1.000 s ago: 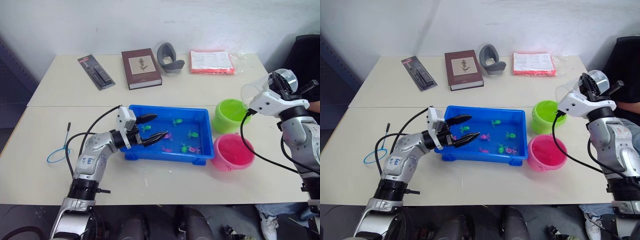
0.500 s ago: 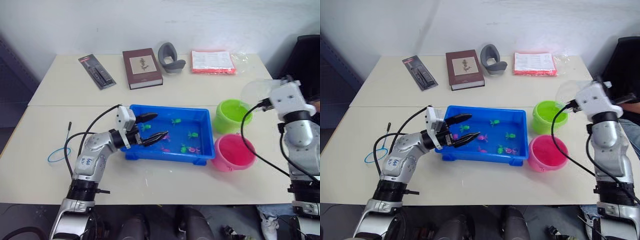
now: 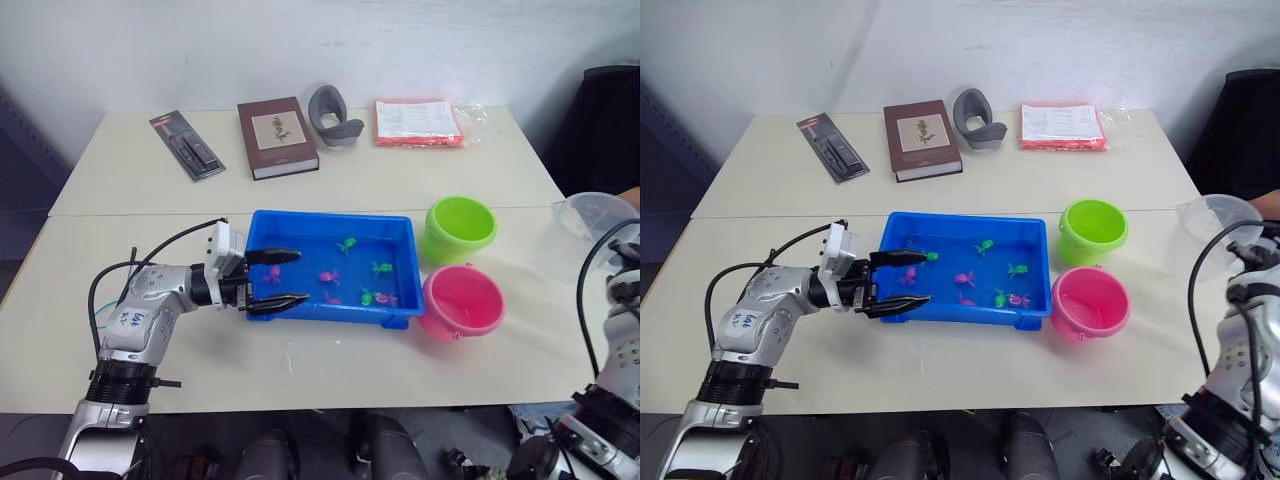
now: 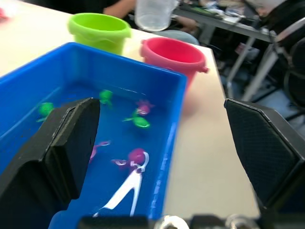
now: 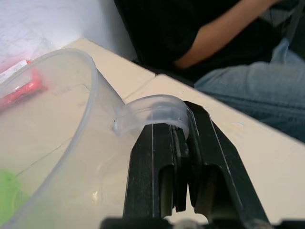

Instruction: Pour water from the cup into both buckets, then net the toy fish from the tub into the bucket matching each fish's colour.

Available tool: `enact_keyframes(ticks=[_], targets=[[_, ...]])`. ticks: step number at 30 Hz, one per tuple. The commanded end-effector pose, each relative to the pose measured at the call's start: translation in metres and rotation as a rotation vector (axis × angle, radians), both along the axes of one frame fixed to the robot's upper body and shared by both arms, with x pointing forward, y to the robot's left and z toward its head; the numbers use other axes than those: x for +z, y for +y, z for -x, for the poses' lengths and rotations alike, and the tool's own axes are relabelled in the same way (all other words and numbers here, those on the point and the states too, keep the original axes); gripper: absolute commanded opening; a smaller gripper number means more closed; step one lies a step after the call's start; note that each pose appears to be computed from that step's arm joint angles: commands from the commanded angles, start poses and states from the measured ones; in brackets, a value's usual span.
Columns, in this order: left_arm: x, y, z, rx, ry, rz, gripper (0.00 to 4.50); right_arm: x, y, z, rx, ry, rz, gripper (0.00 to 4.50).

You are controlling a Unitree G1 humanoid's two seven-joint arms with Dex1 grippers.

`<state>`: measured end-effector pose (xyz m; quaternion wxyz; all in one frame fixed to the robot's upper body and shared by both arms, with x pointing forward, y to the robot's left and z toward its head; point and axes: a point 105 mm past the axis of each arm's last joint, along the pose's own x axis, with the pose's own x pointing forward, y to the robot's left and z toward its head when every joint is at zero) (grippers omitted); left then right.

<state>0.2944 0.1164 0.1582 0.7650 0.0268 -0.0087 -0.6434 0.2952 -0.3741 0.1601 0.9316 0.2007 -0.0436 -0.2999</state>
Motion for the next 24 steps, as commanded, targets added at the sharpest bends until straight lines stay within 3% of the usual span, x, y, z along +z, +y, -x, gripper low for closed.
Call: enact_keyframes(ticks=[1,9,13,15,16,17,20,24], targets=[[0.009,0.001,0.003,-0.012,-0.041,0.002,4.5,-0.007,0.004,-0.002,0.025,-0.051,-0.03,0.03],[0.01,0.005,0.005,0.013,-0.039,-0.004,4.5,-0.038,0.006,-0.003,0.033,-0.006,-0.047,0.03],[0.009,0.009,0.004,0.031,-0.045,-0.006,4.5,-0.039,0.006,0.006,0.038,0.012,-0.016,1.3],[0.007,0.013,0.004,0.05,-0.044,-0.012,4.5,-0.04,0.006,0.017,0.038,0.021,-0.01,2.41],[0.007,0.018,0.002,0.076,-0.042,-0.011,4.5,-0.04,0.007,0.025,0.042,0.026,-0.01,2.41],[0.006,0.023,0.002,0.102,-0.037,-0.013,4.5,-0.041,0.008,0.033,0.047,0.035,-0.021,3.13],[-0.001,0.039,0.004,0.158,-0.021,-0.039,4.5,-0.044,0.013,0.054,0.077,0.075,-0.03,4.42],[-0.011,0.074,0.0,0.326,-0.062,-0.101,4.5,-0.04,0.028,0.082,0.181,0.132,-0.024,4.42]])
